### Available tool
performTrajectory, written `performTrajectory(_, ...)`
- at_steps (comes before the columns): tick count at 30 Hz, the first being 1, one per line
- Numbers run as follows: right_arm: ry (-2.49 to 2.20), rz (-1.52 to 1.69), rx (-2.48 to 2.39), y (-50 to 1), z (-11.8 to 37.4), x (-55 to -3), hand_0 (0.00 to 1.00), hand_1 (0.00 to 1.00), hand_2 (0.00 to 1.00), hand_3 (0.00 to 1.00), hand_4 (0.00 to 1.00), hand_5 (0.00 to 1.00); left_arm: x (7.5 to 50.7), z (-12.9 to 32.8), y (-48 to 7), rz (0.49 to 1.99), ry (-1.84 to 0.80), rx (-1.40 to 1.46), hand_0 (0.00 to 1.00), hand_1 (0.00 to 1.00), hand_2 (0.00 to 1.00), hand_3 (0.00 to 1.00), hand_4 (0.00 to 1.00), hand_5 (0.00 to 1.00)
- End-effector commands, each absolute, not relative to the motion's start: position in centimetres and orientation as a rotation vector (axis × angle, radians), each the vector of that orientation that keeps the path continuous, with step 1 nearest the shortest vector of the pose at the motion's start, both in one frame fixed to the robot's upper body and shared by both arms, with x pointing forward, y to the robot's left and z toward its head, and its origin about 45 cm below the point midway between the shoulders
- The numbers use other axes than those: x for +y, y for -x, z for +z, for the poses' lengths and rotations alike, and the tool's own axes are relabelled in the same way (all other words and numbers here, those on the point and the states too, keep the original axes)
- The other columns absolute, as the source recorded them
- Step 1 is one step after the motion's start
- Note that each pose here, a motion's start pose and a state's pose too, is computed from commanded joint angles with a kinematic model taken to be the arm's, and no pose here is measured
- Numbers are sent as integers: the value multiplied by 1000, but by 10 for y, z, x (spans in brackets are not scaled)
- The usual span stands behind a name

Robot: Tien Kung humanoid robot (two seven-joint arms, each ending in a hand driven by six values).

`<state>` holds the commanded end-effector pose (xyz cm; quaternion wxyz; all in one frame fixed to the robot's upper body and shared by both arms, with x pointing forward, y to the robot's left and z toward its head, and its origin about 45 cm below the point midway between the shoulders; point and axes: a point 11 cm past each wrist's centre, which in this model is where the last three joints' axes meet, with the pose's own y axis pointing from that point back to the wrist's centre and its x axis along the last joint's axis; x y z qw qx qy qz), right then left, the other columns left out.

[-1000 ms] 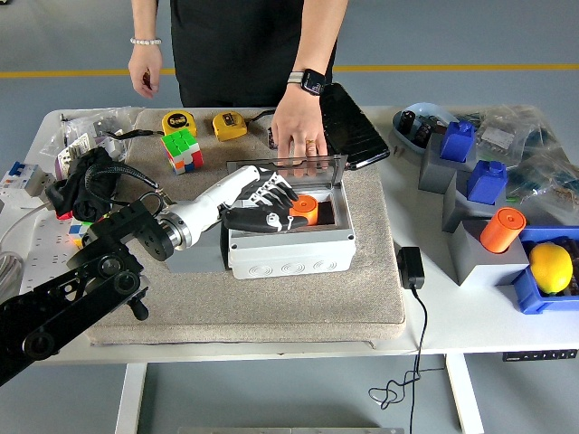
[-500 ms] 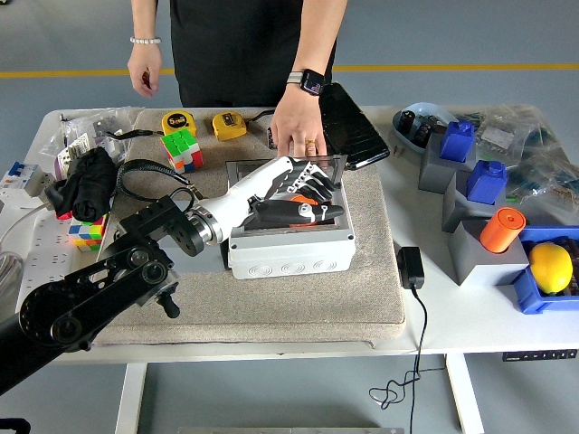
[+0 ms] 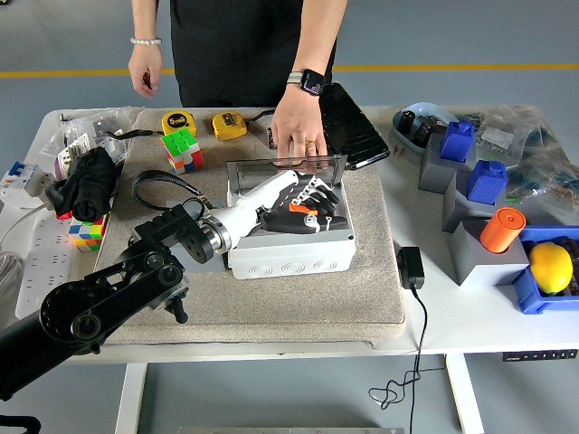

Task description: Fetch the battery,place it into the box,close the lid of the box

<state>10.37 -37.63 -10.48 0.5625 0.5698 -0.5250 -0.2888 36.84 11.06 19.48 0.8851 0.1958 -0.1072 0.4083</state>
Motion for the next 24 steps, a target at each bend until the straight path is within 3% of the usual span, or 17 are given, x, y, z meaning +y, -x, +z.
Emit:
performTrajectory(13,-1347,-678,-1236,-104,-105,-375,711,674,678,641,998,569,151,196,-369,920,-457,-253,648,563,568,547,948,397)
performTrajectory(14,-1348,-678,-1236,-104,-105,-375,714,674,678,641,998,568,153,197,-368,922,-461,-256,607,533,563,543,948,396)
performTrajectory(24,-1356,-677,-1241,-106,-104,-374,710,674,677,641,998,567,170,186,-362,922,-522,-252,592,528,562,543,941,384)
